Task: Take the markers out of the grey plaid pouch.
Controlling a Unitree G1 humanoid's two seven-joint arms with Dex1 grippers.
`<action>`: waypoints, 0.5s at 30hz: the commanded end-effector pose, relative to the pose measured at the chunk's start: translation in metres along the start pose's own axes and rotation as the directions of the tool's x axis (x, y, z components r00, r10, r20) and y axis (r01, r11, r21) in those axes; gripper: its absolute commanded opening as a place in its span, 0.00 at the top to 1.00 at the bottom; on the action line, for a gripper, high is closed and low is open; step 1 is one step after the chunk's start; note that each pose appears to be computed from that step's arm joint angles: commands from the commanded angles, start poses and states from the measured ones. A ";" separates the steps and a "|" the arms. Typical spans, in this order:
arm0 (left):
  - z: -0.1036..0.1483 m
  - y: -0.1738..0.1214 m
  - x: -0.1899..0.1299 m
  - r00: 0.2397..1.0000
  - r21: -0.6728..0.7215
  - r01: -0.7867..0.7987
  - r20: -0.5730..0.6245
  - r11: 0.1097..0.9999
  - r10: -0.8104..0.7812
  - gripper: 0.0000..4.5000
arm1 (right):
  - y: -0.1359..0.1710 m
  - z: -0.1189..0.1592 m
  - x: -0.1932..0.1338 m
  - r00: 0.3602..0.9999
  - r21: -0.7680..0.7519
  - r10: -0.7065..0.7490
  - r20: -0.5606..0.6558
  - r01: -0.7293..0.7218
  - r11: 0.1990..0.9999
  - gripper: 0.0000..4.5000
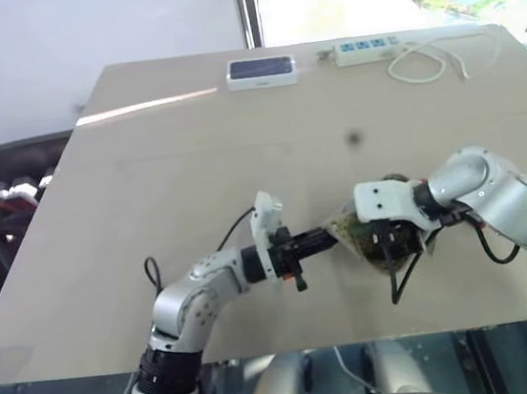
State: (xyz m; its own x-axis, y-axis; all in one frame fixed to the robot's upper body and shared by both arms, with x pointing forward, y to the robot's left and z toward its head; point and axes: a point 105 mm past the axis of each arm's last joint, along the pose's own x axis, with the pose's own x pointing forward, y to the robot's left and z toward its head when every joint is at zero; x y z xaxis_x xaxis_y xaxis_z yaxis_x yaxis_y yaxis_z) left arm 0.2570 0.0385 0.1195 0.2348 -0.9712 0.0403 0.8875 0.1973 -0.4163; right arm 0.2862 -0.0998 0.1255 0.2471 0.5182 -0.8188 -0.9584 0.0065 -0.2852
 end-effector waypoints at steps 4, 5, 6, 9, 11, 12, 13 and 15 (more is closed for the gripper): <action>0.005 -0.009 0.008 0.999 0.007 0.051 0.014 0.999 -0.051 1.00 | -0.009 -0.023 0.025 0.997 0.008 0.013 -0.074 -0.013 1.000 0.01; 0.005 -0.009 0.008 0.999 0.006 0.049 0.016 0.999 -0.049 1.00 | -0.008 -0.026 0.027 0.997 0.014 0.028 -0.078 -0.027 1.000 0.01; 0.005 -0.009 0.008 0.999 0.007 0.046 0.017 0.999 -0.047 1.00 | -0.007 -0.028 0.028 0.996 0.019 0.041 -0.081 -0.039 0.999 0.01; 0.006 -0.007 0.008 0.999 0.009 0.033 0.024 0.999 -0.033 1.00 | -0.003 -0.033 0.030 0.994 0.031 0.066 -0.085 -0.063 0.998 0.19; 0.006 -0.006 0.007 0.999 0.012 0.025 0.026 1.000 -0.025 1.00 | -0.002 -0.035 0.030 0.993 0.035 0.077 -0.086 -0.074 0.997 0.40; 0.007 -0.005 0.006 0.999 0.012 0.022 0.027 1.000 -0.022 1.00 | -0.002 -0.035 0.030 0.993 0.036 0.079 -0.084 -0.076 0.996 0.49; 0.006 -0.005 0.006 0.999 0.013 0.019 0.027 1.000 -0.019 1.00 | -0.002 -0.035 0.028 0.993 0.038 0.082 -0.081 -0.079 0.996 0.58; 0.006 -0.004 0.005 1.000 0.014 0.014 0.027 1.000 -0.014 1.00 | -0.002 -0.035 0.026 0.994 0.040 0.083 -0.078 -0.080 0.996 0.76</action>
State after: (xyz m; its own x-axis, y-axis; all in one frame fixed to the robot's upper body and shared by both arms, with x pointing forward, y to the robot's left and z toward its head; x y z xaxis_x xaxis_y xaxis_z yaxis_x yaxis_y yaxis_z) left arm 0.2565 0.0338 0.1142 0.2355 -0.9716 0.0246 0.8762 0.2013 -0.4380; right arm 0.2966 -0.0995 0.1030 0.1684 0.5137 -0.8413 -0.9724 -0.0534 -0.2272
